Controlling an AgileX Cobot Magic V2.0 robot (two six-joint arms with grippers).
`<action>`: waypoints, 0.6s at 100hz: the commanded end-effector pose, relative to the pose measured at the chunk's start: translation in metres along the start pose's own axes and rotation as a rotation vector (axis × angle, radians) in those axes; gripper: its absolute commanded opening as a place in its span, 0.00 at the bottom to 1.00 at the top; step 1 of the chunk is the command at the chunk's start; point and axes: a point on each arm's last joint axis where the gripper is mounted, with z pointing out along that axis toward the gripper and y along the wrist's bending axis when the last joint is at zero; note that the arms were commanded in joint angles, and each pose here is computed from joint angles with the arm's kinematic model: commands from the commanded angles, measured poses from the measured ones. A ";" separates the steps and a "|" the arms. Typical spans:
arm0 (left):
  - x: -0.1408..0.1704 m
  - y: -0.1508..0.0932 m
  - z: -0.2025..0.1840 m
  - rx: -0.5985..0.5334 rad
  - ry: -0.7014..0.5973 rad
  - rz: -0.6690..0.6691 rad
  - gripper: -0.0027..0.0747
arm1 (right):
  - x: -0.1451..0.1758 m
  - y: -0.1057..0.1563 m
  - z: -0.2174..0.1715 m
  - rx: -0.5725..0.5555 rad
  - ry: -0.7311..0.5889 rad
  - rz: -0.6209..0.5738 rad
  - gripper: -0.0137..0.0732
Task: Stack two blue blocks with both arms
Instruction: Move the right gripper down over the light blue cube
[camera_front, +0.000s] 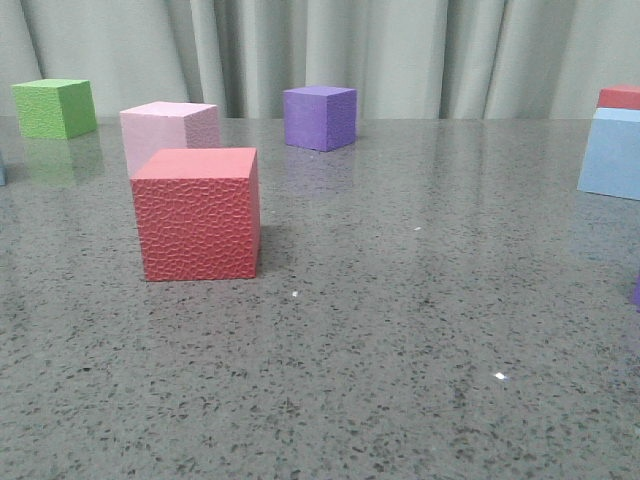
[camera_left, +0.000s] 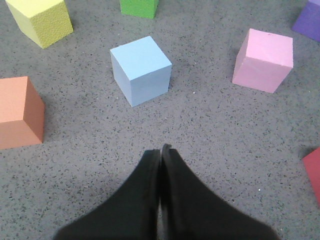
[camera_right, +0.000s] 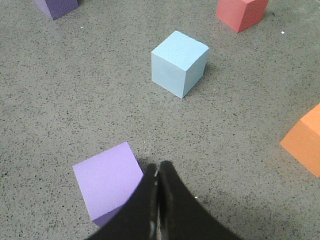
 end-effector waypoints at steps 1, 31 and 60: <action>-0.013 -0.004 -0.005 0.029 -0.076 -0.004 0.01 | -0.014 0.001 -0.004 -0.002 -0.085 -0.005 0.08; -0.014 -0.004 -0.005 0.031 -0.078 -0.006 0.40 | -0.018 0.001 -0.005 -0.005 -0.128 -0.005 0.43; -0.014 -0.004 -0.005 0.027 -0.081 0.047 0.90 | -0.024 0.001 -0.006 -0.010 -0.192 -0.005 0.91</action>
